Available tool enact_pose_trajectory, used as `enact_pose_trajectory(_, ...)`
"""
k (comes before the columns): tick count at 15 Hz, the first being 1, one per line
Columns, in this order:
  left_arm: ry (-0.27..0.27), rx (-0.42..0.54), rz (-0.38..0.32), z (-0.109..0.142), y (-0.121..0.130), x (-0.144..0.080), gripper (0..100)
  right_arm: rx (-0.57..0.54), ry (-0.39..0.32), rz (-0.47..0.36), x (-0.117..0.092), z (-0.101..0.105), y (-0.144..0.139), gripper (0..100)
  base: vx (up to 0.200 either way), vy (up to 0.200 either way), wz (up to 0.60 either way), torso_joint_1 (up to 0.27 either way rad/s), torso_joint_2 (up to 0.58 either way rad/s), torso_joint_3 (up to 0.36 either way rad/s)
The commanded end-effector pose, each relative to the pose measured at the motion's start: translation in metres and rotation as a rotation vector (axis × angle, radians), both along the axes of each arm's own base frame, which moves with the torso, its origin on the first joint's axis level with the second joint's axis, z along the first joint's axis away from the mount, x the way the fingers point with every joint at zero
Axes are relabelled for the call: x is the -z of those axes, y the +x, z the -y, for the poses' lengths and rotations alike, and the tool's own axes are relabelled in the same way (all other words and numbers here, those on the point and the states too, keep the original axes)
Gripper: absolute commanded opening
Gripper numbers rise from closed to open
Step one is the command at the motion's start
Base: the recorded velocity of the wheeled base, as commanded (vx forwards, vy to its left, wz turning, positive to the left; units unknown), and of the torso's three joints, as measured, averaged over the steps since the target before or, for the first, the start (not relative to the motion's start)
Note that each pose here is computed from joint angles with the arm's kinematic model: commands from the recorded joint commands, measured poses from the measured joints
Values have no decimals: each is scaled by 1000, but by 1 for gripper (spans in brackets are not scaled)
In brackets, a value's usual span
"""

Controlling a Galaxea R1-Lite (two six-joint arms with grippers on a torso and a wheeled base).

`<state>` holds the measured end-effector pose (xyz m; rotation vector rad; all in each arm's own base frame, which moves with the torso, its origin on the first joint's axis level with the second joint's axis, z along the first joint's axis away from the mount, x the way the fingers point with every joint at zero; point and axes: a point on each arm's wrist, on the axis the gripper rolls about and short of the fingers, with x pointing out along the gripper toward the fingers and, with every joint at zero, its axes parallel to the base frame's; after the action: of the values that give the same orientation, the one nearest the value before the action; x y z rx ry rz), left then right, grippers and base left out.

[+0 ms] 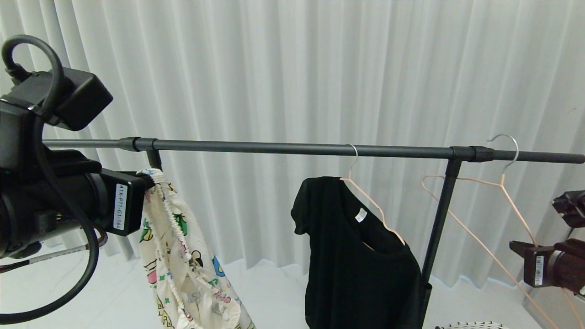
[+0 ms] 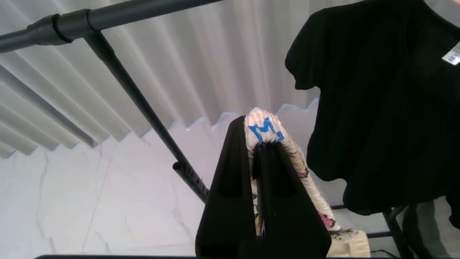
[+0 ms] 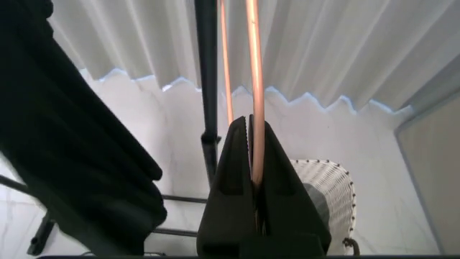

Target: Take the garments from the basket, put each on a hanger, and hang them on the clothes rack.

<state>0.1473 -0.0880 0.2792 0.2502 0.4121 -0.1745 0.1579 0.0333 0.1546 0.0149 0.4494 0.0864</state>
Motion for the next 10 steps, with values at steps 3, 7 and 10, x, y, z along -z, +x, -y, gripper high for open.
enact_pose_trajectory(3, 8, -2, -8, 0, 0, 3, 0, -1, 6, 35, -4, 8, -34, 0, -200, 0, 0, 7, 5, -2)
enact_pose_trajectory(7, 25, -2, -33, 0, 0, 11, 0, -6, 3, 55, -10, 14, -60, 0, -200, 0, 0, -6, 4, 7)
enact_pose_trajectory(10, 40, 4, -55, 1, 0, 18, 0, -17, 1, 78, -15, 18, -81, 0, -200, 0, 0, -2, 2, 2)
